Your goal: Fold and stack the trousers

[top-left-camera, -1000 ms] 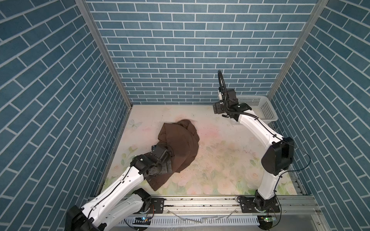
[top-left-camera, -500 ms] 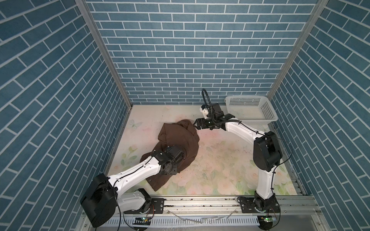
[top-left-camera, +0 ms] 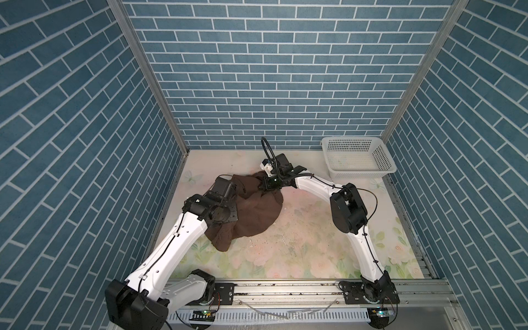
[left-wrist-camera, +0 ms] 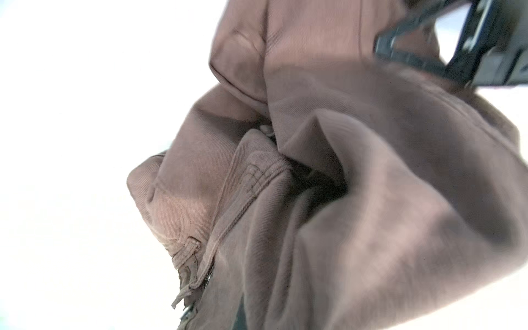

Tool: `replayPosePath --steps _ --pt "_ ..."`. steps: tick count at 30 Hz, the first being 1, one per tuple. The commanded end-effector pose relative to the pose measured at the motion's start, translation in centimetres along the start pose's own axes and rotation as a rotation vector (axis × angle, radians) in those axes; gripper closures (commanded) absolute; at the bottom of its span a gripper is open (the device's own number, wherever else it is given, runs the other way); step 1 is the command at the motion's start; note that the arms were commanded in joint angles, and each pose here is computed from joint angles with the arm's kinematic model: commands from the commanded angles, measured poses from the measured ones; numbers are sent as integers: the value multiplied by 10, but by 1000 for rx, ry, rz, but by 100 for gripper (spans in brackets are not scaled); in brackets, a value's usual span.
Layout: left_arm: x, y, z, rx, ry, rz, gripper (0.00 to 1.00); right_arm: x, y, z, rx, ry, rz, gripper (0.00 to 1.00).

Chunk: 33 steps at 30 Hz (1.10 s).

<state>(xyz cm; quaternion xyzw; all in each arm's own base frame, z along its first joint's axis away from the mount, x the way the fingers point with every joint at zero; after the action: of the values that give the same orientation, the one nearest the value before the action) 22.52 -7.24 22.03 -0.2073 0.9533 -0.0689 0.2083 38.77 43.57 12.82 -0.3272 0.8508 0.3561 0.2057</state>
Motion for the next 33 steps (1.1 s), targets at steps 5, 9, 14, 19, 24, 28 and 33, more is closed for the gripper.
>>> replayPosePath --steps 5,9,14,19,24,28,33 --pt "-58 10 -37 -29 -97 -48 100 -105 -23 -111 122 -232 -57 100" --pt "-103 -3 -60 -24 -169 -41 100 -162 -37 -223 236 -466 -67 100" --pt "-156 -26 -95 -20 -301 -13 100 -172 -10 -343 426 -659 -136 100" --pt "-190 -43 -114 0 -402 -11 100 -120 17 -374 501 -754 -178 100" --pt "-187 -53 -87 48 -339 14 95 -8 12 -319 579 -607 -93 100" --pt "-166 -39 -46 -12 -250 4 87 78 12 -244 508 -412 12 100" --pt "-133 -11 -7 -107 -153 -35 59 150 17 -175 401 -208 88 80"
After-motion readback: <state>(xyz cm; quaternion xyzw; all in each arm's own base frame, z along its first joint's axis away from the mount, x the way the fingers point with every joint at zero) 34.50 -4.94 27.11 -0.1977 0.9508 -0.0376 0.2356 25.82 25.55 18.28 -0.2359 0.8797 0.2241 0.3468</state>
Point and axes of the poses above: each gripper's point midway between its finger pads, its own z axis out along the fingers, its own y axis along the line the jaws close on, x = y × z, the point moved 4 cm from there along -z, back along the fingers, and after that the axes turned 14 degrees about -z, right-handed, at the moved point
